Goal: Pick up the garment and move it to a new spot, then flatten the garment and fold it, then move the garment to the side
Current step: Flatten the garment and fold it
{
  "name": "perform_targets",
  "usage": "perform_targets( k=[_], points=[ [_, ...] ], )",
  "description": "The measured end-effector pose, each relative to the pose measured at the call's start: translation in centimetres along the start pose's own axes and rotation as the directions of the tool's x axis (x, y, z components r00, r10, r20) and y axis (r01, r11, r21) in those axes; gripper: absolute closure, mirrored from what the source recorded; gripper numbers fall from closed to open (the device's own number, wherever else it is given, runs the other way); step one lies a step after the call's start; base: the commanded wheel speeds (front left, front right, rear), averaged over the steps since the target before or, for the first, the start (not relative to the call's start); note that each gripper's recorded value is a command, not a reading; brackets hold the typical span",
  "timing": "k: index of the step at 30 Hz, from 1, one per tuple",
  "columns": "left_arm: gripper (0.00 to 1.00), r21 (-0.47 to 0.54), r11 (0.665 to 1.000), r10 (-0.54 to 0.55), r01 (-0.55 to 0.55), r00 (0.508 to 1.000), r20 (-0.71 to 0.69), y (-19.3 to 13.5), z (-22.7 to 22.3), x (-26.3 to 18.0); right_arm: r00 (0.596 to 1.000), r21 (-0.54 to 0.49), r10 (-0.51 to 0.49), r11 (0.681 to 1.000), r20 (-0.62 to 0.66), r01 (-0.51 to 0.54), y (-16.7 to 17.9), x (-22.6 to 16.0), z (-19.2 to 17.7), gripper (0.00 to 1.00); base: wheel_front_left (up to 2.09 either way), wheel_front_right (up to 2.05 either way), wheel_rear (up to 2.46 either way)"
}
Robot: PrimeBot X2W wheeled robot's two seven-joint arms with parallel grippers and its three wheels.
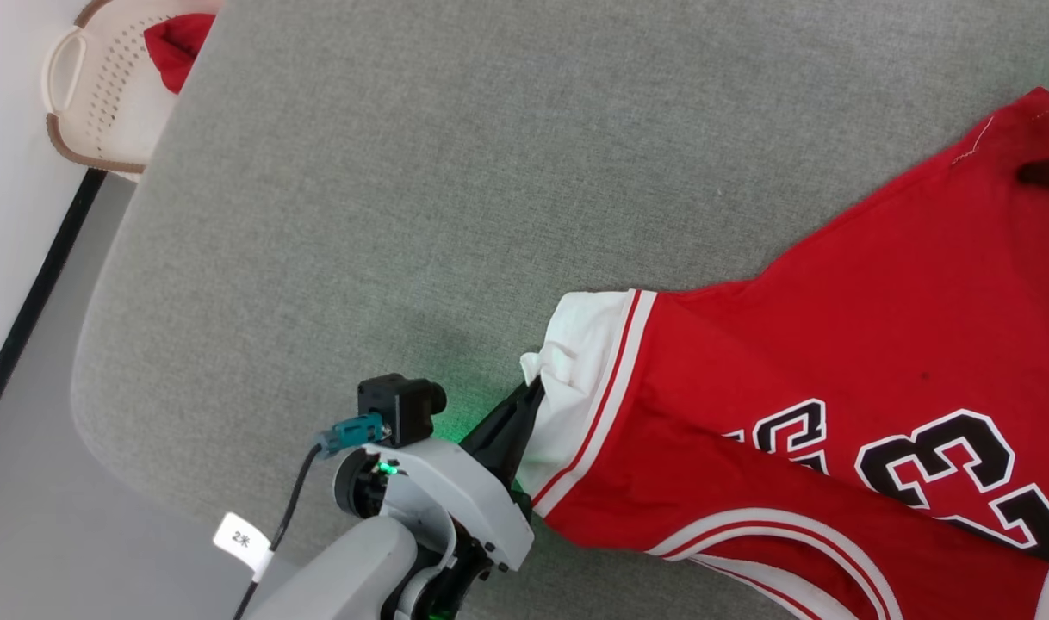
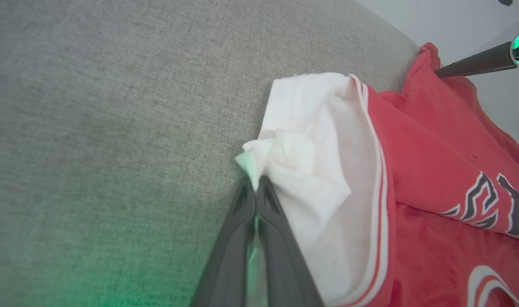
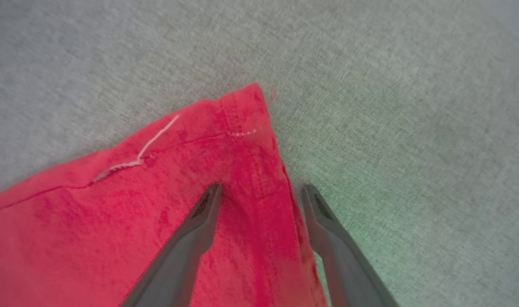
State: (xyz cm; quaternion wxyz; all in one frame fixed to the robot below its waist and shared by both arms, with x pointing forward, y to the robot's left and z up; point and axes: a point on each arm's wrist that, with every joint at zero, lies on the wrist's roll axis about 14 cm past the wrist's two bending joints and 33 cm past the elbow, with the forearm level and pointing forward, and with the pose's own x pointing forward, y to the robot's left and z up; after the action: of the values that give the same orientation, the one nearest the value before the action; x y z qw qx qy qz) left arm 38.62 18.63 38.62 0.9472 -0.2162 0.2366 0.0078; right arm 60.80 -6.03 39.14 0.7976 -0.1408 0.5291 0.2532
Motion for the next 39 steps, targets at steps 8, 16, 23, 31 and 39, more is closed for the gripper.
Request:
perform_targets(
  k=[8, 16, 23, 31, 39],
  points=[
    [1.00, 0.006, 1.000, -0.001, 0.001, 1.000, 0.004, 0.1, 0.1, 0.1, 1.000, 0.024, -0.013, 1.000, -0.024, 0.014, -0.2, -0.6, -0.4, 1.00, 0.00, 0.00, 0.00],
    [1.00, 0.043, 0.998, -0.036, 0.037, 0.999, -0.018, -0.4, 1.8, 0.0, 0.998, 0.066, -0.035, 0.997, 0.046, 0.032, -0.7, -3.2, 0.3, 1.00, 0.00, 0.00, 0.00],
    [1.00, 0.171, 0.981, -0.100, 0.094, 0.995, 0.026, -1.7, 7.9, 0.1, 0.978, 0.049, -0.044, 0.998, 0.205, 0.035, 0.0, -8.0, 2.8, 1.00, 0.00, 0.00, 0.00],
    [1.00, 0.344, 0.928, -0.193, 0.143, 0.974, 0.116, -5.3, 17.6, -0.2, 0.890, -0.001, -0.093, 0.995, 0.447, 0.105, -0.2, -16.3, 6.0, 1.00, 0.00, 0.00, 0.00],
    [1.00, 0.442, 0.875, -0.316, 0.196, 0.924, 0.217, -11.6, 26.8, -1.8, 0.729, -0.006, -0.171, 0.972, 0.663, 0.233, -1.0, -25.6, 8.1, 1.00, 0.00, 0.00, 0.00]
  ],
)
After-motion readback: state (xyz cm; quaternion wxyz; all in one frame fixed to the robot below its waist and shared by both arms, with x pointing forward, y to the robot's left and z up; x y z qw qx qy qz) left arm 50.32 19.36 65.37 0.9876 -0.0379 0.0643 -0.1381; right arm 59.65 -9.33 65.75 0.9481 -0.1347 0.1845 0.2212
